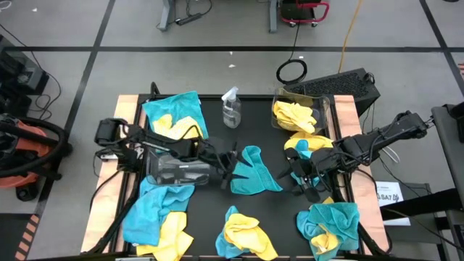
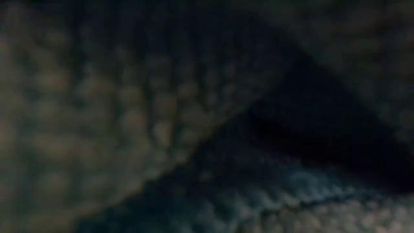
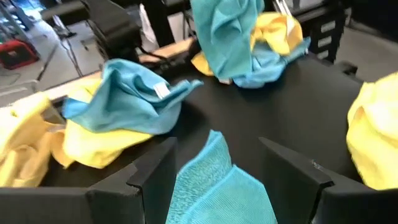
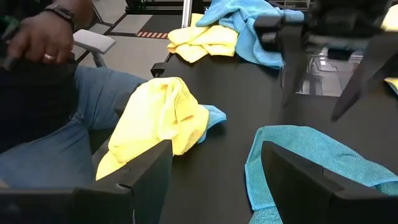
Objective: Sort microfiber towel by color & place in baskets
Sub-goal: Put the blue towel into the bottom transparent bin
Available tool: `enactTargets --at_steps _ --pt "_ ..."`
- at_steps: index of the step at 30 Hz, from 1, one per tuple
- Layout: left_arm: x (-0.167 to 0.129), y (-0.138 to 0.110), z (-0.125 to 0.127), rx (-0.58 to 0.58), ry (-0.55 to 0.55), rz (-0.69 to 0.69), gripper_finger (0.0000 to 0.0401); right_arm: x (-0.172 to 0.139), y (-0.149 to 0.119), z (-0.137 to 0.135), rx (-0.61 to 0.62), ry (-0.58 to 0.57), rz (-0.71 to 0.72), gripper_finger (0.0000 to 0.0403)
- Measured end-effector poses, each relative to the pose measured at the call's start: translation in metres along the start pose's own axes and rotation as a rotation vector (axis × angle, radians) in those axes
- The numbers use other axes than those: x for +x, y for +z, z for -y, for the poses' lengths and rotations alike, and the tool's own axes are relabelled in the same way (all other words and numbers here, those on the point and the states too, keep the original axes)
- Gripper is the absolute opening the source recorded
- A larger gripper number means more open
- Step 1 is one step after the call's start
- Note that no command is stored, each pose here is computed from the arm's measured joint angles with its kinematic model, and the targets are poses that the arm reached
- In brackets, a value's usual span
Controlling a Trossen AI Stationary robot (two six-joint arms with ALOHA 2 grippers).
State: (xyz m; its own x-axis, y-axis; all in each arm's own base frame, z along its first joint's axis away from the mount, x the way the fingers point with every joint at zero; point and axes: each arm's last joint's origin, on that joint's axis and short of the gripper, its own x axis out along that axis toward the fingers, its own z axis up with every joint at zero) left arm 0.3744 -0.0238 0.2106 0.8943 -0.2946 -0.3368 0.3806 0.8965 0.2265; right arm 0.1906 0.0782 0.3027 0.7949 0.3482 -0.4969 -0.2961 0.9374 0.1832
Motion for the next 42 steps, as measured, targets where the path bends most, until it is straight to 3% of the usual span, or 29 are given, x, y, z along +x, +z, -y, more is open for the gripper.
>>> enactTargets --at_steps 12,17,27,37,42 --pt "0.046 -0.026 0.001 -0.043 -0.085 -0.208 0.0228 0.0 0.0 0.0 0.015 -0.006 0.003 0.024" --pt "0.063 -0.036 0.0 -0.07 -0.116 -0.313 0.0258 0.0 0.0 0.0 0.022 -0.006 0.003 0.024" --pt "0.076 -0.04 -0.01 -0.08 -0.043 -0.489 0.0323 0.0 0.0 0.0 0.023 -0.021 0.006 0.024" --pt "0.088 -0.062 -0.014 -0.135 -0.061 -0.636 0.0316 0.0 0.001 0.0 0.023 -0.021 0.017 0.024" --pt "0.098 -0.064 -0.016 -0.153 -0.074 -0.664 0.0257 0.0 0.002 0.0 0.025 -0.02 0.021 0.024"
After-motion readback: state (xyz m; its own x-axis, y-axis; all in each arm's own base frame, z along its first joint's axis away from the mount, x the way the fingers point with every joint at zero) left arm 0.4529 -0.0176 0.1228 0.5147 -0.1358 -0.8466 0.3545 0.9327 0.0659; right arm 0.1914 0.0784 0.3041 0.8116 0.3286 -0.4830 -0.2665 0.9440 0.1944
